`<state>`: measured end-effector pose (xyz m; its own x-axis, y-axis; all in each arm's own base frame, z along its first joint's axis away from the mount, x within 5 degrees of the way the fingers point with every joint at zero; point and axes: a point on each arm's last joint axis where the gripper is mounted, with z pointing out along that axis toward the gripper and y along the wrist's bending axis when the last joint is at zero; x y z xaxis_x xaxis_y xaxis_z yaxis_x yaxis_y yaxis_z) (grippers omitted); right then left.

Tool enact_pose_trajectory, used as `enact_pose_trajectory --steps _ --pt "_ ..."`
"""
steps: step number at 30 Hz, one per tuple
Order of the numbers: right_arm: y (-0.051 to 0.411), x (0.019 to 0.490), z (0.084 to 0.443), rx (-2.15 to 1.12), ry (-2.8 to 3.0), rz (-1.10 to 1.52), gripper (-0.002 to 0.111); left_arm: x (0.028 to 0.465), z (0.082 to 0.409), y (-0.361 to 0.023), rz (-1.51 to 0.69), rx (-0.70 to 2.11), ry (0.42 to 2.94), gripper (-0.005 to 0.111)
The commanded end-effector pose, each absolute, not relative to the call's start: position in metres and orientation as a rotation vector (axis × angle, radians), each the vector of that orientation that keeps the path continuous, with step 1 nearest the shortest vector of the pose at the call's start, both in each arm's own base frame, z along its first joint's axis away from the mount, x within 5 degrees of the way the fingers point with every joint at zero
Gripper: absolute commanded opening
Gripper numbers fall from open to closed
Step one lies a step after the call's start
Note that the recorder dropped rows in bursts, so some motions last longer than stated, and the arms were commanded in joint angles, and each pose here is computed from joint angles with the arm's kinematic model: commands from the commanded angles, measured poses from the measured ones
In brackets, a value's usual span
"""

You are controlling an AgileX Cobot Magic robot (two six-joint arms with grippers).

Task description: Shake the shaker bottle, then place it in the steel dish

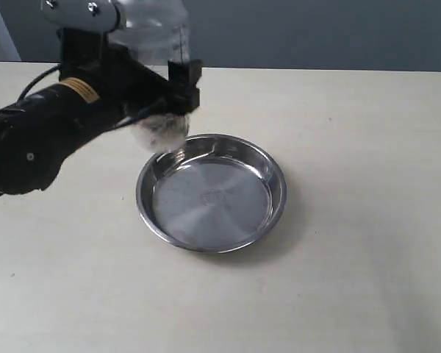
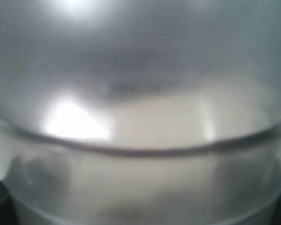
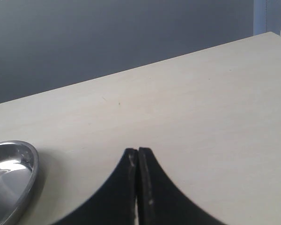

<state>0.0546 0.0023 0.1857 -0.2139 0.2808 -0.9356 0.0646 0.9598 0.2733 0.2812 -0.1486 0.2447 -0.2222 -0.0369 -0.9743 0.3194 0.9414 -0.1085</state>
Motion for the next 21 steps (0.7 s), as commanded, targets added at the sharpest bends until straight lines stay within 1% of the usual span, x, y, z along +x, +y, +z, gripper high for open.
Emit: enact_pose_trajectory --steps 1,2,3,4,5,6,7,8,10,11,12,13,14,15,16,17,18,19,20,21 --pt "0.002 0.054 0.186 0.246 1.772 0.194 -0.001 0.251 0.228 -0.197 -0.457 0.681 1.789 0.000" --pt "0.002 0.054 0.186 0.246 1.772 0.194 -0.001 0.266 0.227 -0.180 -0.431 0.415 1.845 0.000" --pt "0.002 0.054 0.186 0.246 1.772 0.194 -0.001 0.285 0.223 -0.152 -0.414 -0.058 1.858 0.000" --pt "0.002 0.054 0.186 0.246 1.772 0.194 -0.001 0.281 0.226 -0.161 -0.416 0.111 1.843 0.000" --pt "0.002 0.054 0.186 0.246 1.772 0.194 -0.001 0.263 0.233 -0.187 -0.398 0.595 1.767 0.000" --pt "0.002 0.054 0.186 0.246 1.772 0.194 -0.001 0.250 0.235 -0.201 -0.386 0.840 1.702 0.000" --pt "0.002 0.054 0.186 0.246 1.772 0.194 -0.001 0.243 0.236 -0.206 -0.387 0.927 1.671 0.000" --pt "0.002 0.054 0.186 0.246 1.772 0.194 -0.001 0.265 0.234 -0.186 -0.410 0.545 1.780 0.000" --pt "0.002 0.054 0.186 0.246 1.772 0.194 -0.001 0.289 0.225 -0.154 -0.447 -0.061 1.856 0.000" --pt "0.002 0.054 0.186 0.246 1.772 0.194 -0.001 0.286 0.225 -0.162 -0.421 0.145 1.851 0.000" --pt "0.002 0.054 0.186 0.247 1.771 0.196 -0.001 0.266 0.224 -0.188 -0.379 0.680 1.783 0.000" --pt "0.002 0.054 0.186 0.247 1.771 0.196 -0.001 0.255 0.222 -0.196 -0.387 0.866 1.756 0.000" --pt "0.002 0.054 0.186 0.247 1.771 0.196 -0.001 0.267 0.222 -0.181 -0.438 0.574 1.831 0.000" --pt "0.002 0.054 0.186 0.247 1.771 0.196 -0.001 0.283 0.222 -0.160 -0.490 0.151 1.858 0.000" --pt "0.002 0.054 0.186 0.247 1.771 0.196 -0.001 0.283 0.223 -0.164 -0.502 0.177 1.835 0.000" --pt "0.002 0.054 0.186 0.248 1.771 0.197 -0.001 0.266 0.227 -0.186 -0.462 0.635 1.753 0.000" --pt "0.002 0.054 0.186 0.250 1.771 0.196 -0.001 0.254 0.223 -0.195 -0.412 0.881 1.730 0.000" --pt "0.002 0.054 0.186 0.245 1.772 0.193 -0.001 0.278 0.218 -0.167 -0.395 0.428 1.881 0.000" --pt "0.002 0.054 0.186 0.245 1.772 0.193 -0.001 0.291 0.215 -0.146 -0.406 0.055 1.917 0.000" --pt "0.002 0.054 0.186 0.245 1.772 0.193 -0.001 0.293 0.213 -0.142 -0.419 -0.059 1.924 0.000"
